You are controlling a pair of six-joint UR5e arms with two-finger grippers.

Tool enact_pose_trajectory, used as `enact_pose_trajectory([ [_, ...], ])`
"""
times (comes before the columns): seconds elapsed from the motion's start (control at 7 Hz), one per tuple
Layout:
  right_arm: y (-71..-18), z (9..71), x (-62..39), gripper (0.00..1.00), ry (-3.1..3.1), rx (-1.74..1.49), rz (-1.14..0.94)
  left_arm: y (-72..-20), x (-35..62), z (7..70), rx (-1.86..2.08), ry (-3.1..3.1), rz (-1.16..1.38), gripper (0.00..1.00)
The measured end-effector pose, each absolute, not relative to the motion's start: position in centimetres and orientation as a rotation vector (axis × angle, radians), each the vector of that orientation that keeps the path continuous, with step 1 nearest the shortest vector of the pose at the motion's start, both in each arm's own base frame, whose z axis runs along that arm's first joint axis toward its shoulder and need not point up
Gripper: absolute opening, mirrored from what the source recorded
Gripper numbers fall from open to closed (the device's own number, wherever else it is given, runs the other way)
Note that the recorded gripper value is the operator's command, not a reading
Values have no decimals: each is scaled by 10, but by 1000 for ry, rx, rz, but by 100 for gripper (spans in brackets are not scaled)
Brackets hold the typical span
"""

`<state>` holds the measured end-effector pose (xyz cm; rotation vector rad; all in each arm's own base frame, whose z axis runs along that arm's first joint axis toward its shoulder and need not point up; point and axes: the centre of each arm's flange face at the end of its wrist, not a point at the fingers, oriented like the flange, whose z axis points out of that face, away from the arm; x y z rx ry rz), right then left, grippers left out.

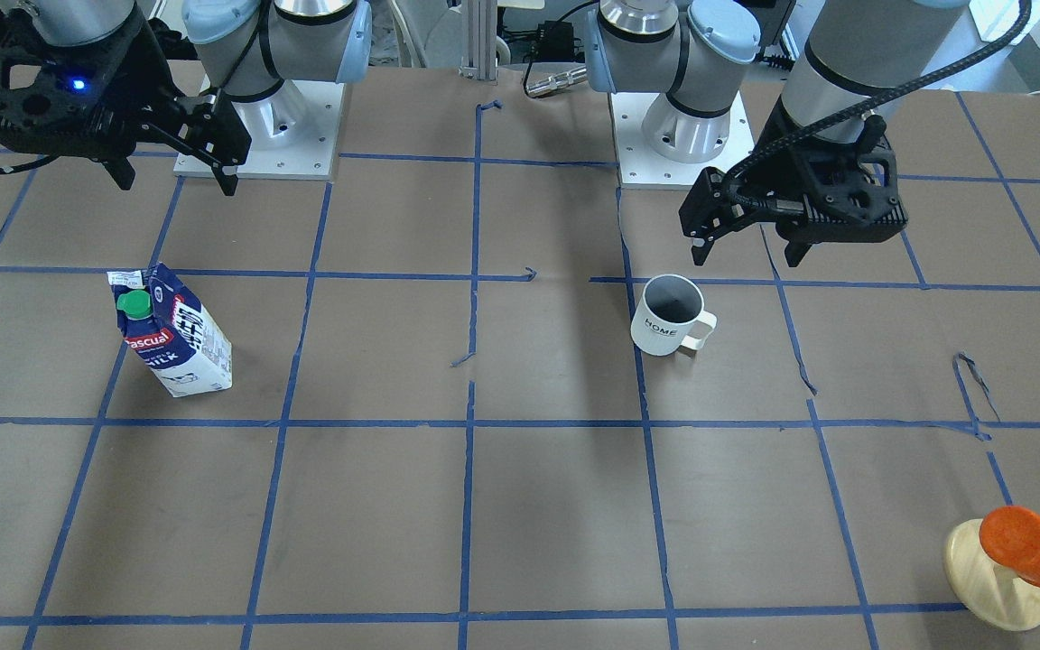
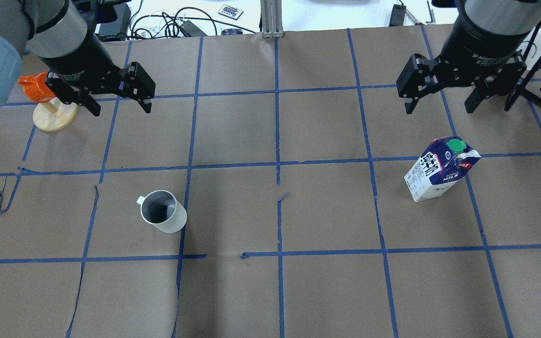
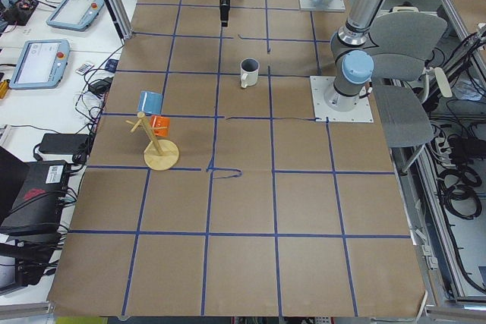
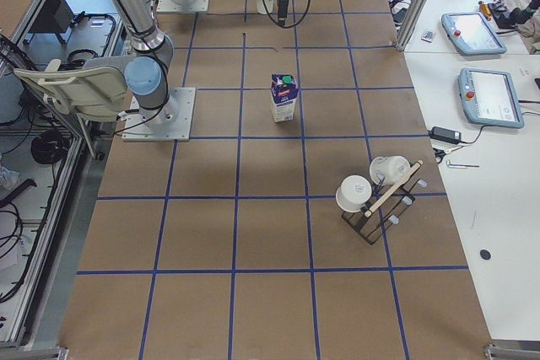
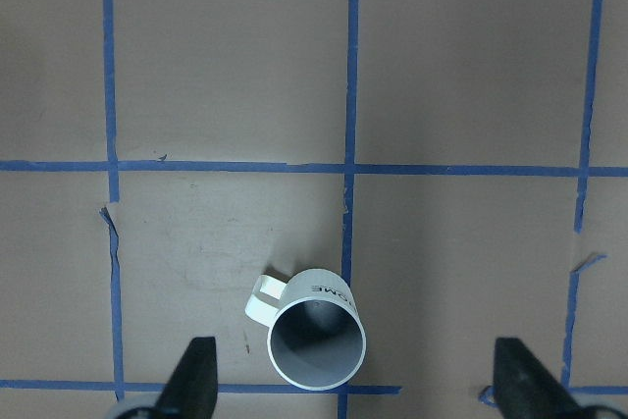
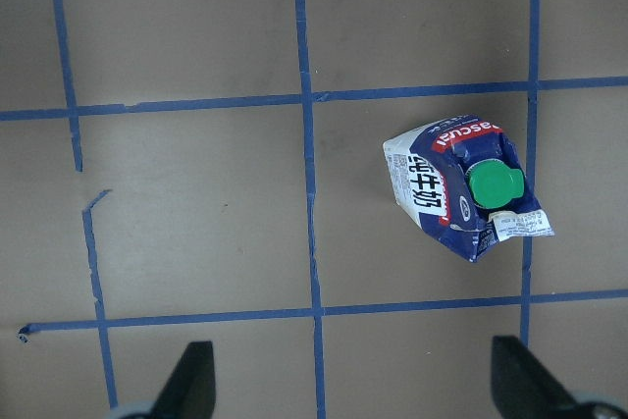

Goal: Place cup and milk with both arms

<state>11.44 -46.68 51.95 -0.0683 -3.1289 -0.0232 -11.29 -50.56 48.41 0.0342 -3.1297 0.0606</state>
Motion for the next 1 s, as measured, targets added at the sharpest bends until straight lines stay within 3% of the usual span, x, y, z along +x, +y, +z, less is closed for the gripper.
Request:
enact_pose_trajectory([
  [1.0,-465,513,116,100,-3128,-74,-77,-506,-112,485,30,-3127,67,100],
])
